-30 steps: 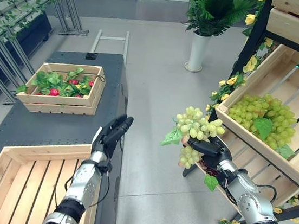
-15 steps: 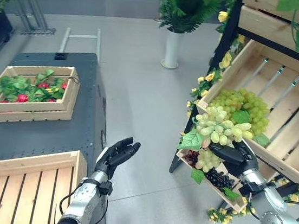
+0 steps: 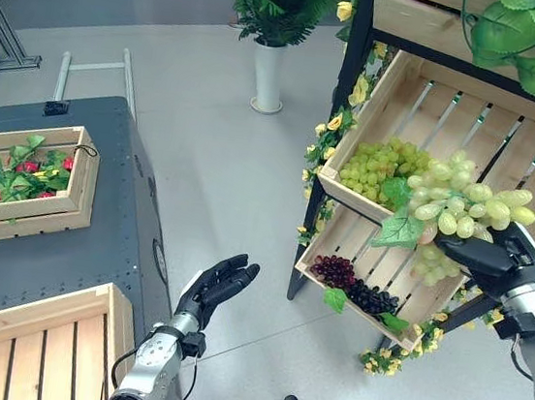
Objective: Pick up the fruits from the basket on one side to the basket on the other side
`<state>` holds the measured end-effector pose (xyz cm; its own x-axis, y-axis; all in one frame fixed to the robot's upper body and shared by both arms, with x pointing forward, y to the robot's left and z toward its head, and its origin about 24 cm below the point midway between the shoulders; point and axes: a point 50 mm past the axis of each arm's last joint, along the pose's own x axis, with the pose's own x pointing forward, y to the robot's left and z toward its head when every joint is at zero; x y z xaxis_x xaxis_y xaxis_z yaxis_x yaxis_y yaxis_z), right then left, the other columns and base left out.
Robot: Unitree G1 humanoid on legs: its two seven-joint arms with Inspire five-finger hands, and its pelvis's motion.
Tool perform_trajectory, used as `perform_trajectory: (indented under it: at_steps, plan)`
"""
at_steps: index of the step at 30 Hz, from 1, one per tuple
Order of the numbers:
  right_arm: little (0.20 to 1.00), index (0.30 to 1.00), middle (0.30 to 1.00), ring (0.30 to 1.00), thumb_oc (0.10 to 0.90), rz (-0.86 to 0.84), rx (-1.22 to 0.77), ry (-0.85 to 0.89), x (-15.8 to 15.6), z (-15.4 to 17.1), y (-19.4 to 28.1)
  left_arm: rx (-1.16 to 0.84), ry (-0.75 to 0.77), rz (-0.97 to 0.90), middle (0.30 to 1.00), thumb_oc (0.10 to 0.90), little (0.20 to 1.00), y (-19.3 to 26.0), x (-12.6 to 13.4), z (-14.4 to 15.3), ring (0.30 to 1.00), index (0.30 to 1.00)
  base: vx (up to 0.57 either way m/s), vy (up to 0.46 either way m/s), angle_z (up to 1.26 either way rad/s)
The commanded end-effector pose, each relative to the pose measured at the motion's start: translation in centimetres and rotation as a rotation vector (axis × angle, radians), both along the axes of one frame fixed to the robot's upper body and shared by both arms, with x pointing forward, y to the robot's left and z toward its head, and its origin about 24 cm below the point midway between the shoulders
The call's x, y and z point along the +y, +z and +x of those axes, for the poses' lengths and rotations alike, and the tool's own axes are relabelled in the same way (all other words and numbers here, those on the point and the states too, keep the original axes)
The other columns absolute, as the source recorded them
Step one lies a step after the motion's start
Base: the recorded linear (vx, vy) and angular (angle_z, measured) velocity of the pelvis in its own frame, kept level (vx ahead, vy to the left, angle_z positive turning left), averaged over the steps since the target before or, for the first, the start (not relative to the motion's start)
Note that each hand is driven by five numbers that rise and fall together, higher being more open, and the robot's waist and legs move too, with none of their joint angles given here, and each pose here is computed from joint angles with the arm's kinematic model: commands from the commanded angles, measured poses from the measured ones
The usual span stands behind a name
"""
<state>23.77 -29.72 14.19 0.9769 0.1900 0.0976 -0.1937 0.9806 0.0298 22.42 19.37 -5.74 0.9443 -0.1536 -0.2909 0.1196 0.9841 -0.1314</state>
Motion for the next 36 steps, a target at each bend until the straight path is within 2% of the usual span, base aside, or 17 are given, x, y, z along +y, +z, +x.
perform_trajectory:
  at_steps: [1, 5, 11, 21, 27, 36]
  plan:
    - [0.300, 0.300, 0.300, 0.300, 0.400, -0.001, -0.456, -0.109, -2.7, 1.2, 10.2, -0.147, -0.099, 0.039, 0.900, 0.800, 0.900, 2.7, 0.1, 2.4, 0.900, 0.900, 0.00, 0.000, 0.00]
    - [0.300, 0.300, 0.300, 0.300, 0.400, -0.073, -0.431, -0.204, -4.6, 1.4, 11.5, -0.134, -0.108, 0.037, 0.900, 0.800, 0.900, 2.5, 0.2, 2.2, 0.900, 0.900, 0.00, 0.000, 0.00]
    - [0.300, 0.300, 0.300, 0.300, 0.400, -0.054, -0.349, -0.320, -8.0, 2.1, 13.0, -0.125, -0.132, 0.044, 0.900, 0.800, 0.900, 2.3, 0.1, 2.3, 0.900, 0.900, 0.00, 0.000, 0.00]
    - [0.300, 0.300, 0.300, 0.300, 0.400, -0.085, -0.224, -0.469, -11.9, 2.6, 14.2, -0.113, -0.138, 0.052, 0.900, 0.800, 0.900, 2.2, 0.3, 2.2, 0.900, 0.900, 0.00, 0.000, 0.00]
    - [0.300, 0.300, 0.300, 0.300, 0.400, -0.062, -0.144, -0.509, -12.7, 3.5, 12.7, -0.118, -0.151, 0.050, 0.900, 0.800, 0.900, 2.5, 0.1, 2.6, 0.900, 0.900, -0.01, 0.000, 0.03]
    - [0.300, 0.300, 0.300, 0.300, 0.400, -0.086, -0.015, -0.483, -12.5, 5.0, 10.8, -0.118, -0.160, 0.047, 0.900, 0.800, 0.900, 2.5, -0.2, 2.9, 0.900, 0.900, 0.00, 0.009, 0.04]
